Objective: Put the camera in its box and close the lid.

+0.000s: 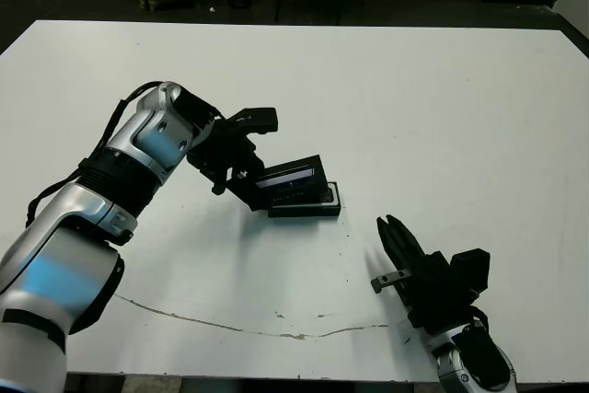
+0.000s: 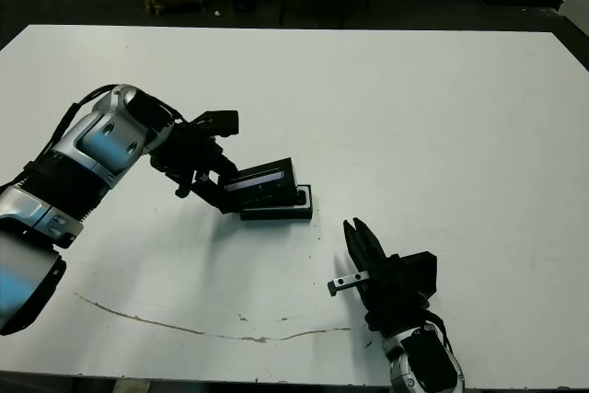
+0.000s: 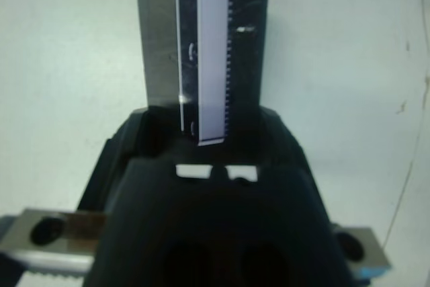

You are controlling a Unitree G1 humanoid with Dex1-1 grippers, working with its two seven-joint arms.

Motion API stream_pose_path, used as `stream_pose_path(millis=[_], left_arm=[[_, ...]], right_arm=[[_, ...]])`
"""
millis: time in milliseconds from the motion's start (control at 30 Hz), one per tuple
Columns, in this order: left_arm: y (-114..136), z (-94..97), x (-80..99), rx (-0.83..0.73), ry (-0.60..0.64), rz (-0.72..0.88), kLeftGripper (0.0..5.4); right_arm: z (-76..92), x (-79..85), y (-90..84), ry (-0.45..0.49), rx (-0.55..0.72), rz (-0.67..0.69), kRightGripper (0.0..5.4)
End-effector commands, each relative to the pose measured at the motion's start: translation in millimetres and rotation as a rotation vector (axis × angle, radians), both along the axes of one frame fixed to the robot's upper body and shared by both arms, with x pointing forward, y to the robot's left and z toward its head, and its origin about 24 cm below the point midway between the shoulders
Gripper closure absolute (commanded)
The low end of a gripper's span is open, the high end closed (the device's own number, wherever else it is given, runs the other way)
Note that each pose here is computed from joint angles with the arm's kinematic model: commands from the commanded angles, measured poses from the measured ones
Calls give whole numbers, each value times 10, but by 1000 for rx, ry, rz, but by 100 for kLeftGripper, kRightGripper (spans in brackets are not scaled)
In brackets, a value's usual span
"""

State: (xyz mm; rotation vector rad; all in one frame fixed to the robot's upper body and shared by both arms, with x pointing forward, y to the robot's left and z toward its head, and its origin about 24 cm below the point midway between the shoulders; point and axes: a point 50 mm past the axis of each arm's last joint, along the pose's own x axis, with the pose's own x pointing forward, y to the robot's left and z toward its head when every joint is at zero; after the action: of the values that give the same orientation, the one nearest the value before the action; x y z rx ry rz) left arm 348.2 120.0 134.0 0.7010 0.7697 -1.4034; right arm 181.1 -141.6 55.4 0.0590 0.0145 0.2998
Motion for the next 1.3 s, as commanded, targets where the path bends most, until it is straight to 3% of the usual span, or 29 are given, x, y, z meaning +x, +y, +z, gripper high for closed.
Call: stream_pose_path(millis=[33, 1067, 1300], left_arm=[[21, -111, -25, 15, 17, 20, 315], [-159, -286, -48, 43, 84, 17, 315], [-247, -313, -67, 30, 58, -64, 315]], right_arm=[[-39, -16, -19, 39, -5, -8, 540], [-60, -40, -15, 43, 13, -15, 540], [-61, -54, -18, 49, 7, -21, 540]])
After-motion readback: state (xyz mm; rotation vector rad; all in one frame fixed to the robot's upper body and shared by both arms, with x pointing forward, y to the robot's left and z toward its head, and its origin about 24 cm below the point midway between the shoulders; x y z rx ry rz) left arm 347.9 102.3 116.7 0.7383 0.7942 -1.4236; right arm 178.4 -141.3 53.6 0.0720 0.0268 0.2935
